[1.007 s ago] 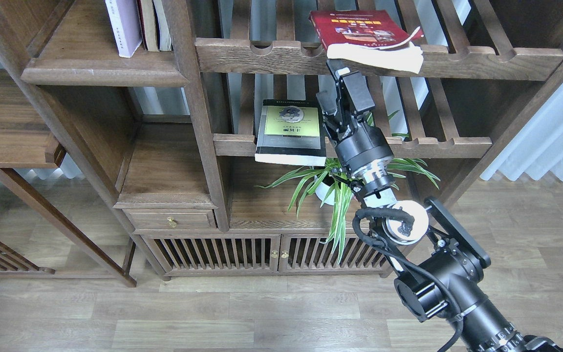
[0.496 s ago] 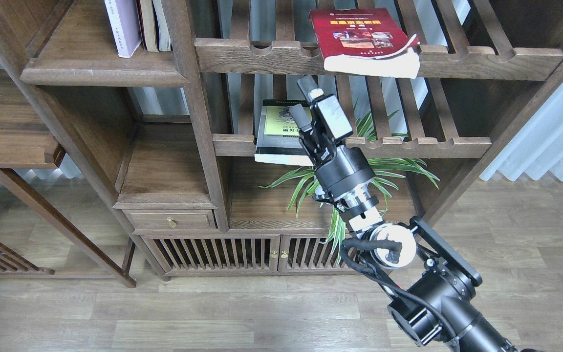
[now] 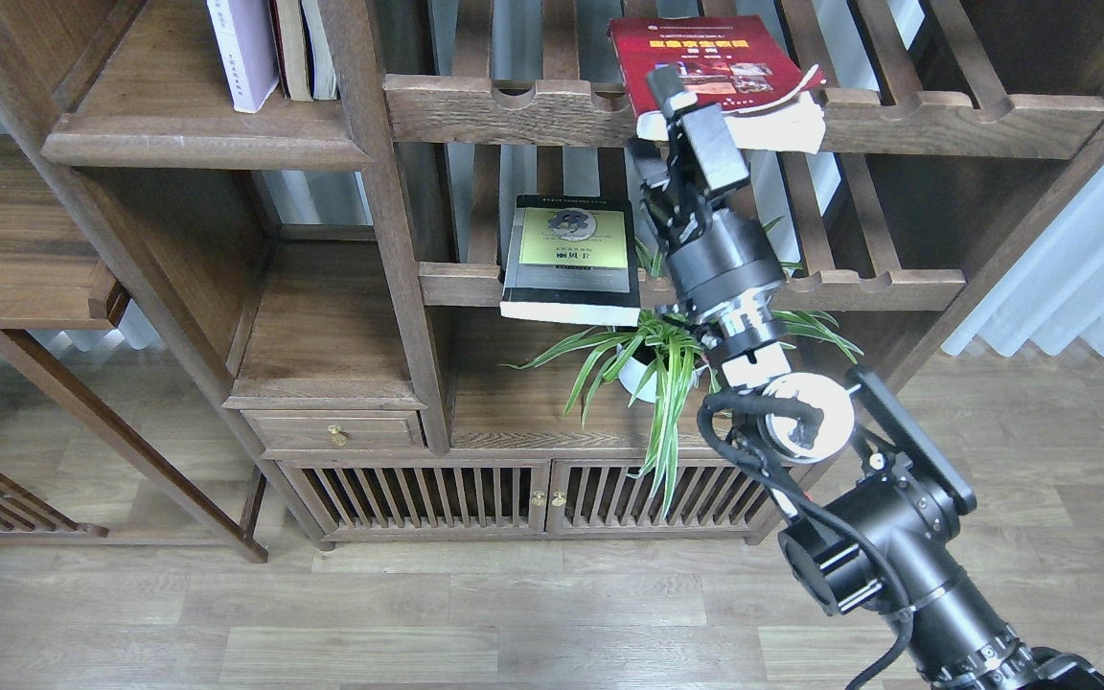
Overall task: Organize books on shelf
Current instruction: 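Grasp the red book on the top shelf with the right gripper and pull it out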
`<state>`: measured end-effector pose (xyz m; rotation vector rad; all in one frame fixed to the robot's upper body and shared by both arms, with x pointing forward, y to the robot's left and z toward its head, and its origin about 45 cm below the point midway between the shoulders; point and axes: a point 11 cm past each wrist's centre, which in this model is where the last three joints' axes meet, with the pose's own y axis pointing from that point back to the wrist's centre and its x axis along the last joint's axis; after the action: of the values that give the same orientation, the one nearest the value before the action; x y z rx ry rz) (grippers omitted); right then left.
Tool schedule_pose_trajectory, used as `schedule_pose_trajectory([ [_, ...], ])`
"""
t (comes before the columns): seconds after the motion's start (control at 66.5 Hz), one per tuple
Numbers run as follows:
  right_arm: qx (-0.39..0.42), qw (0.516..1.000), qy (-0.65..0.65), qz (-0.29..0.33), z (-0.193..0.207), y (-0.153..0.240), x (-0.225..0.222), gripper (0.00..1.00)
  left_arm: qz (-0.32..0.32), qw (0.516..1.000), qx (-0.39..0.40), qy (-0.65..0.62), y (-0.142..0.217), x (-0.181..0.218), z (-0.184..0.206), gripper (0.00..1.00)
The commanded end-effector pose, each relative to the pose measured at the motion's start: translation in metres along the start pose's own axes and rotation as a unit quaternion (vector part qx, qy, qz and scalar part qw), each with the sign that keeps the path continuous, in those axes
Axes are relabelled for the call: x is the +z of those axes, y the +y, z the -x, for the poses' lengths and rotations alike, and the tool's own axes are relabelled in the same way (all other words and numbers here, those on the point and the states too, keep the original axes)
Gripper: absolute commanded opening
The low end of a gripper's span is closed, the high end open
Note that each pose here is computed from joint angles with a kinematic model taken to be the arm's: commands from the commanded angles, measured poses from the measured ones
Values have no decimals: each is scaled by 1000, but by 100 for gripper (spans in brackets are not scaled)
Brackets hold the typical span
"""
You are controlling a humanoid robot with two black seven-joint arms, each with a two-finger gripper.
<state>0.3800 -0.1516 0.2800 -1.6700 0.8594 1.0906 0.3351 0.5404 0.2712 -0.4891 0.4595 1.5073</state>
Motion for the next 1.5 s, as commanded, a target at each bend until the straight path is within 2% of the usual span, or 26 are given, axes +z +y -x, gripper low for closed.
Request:
schedule_pose_trajectory([
  [0.0,13,1000,-6,-9,-3,-1,-6,99,3,1000,0,2,0,2,0,100],
  [0.09,16,999,-21,-30,-2,-2,-18,92,7,1000,0,4,0,4,0,100],
  [0.451,25,998,-32,-49,-6,2,-29,84,9,1000,0,5,0,5,0,100],
  [0.782,50,997,-34,-58,-17,10,-33,59,13,1000,0,4,1,8,0,100],
  [0.797,54,996,-33,-57,-18,10,-33,52,13,1000,0,4,1,8,0,100],
  [0.857,56,996,-32,-57,-18,10,-33,45,13,1000,0,4,1,8,0,100],
  [0.947,56,996,-32,-56,-18,10,-32,27,13,1000,0,4,1,8,0,100],
  [1.143,61,996,-31,-55,-25,11,-32,8,13,1000,0,5,1,7,0,100],
  [1.338,6,997,-55,-54,-14,22,-28,5,12,1000,1,6,1,6,-1,100],
  [1.488,-20,994,-84,-59,-9,56,-20,5,9,1000,4,15,2,-3,-3,100],
])
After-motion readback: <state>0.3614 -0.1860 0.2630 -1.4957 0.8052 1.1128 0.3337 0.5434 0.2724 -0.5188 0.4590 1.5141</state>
